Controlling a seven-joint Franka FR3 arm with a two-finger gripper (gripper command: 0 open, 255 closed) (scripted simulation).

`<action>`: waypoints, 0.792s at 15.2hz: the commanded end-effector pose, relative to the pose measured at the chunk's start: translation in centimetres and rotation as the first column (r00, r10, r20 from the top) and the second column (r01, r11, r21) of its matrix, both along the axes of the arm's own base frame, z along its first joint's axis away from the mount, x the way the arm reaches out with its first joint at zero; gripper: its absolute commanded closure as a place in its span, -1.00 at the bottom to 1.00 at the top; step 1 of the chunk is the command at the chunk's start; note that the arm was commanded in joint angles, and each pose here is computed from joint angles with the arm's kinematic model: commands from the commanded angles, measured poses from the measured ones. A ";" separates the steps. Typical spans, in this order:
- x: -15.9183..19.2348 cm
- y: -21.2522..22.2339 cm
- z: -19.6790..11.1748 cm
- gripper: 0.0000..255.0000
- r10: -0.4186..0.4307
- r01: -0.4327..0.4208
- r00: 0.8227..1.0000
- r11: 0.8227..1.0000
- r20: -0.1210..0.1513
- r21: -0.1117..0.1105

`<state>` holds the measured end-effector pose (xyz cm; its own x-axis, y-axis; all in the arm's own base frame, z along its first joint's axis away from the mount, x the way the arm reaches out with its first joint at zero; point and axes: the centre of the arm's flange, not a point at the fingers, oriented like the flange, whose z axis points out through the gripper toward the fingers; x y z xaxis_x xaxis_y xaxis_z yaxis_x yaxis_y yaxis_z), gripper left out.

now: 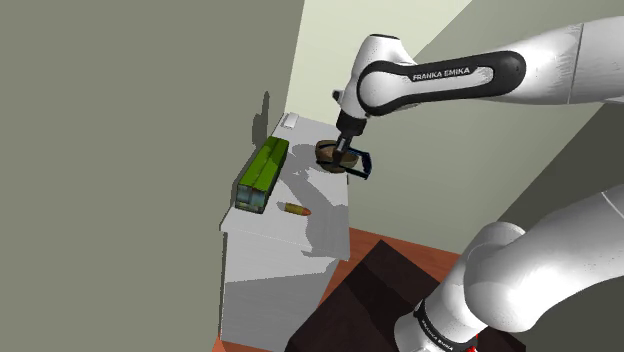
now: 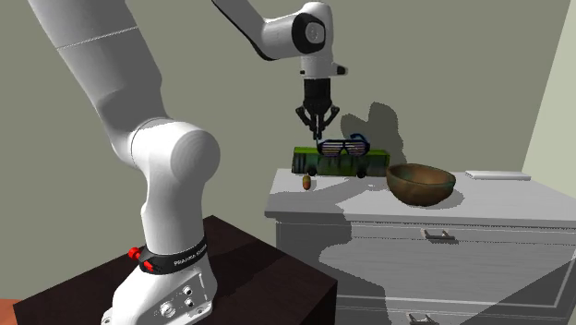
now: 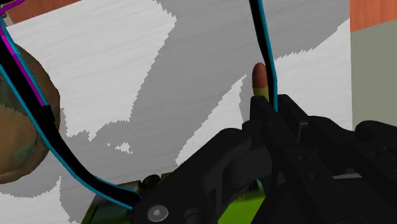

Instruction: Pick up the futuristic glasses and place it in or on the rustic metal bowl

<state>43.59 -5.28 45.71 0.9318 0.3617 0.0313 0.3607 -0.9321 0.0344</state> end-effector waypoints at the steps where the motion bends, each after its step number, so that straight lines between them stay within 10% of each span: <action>1: 1.5 -2.2 0.2 1.00 0.001 -0.001 1.000 1.000 0.000 -0.001; 12: 9.6 -14.3 0.7 1.00 0.001 -0.001 1.000 1.000 0.000 -0.001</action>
<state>52.58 -18.40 46.27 0.9319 0.3614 0.0309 0.3603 -0.9322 0.0347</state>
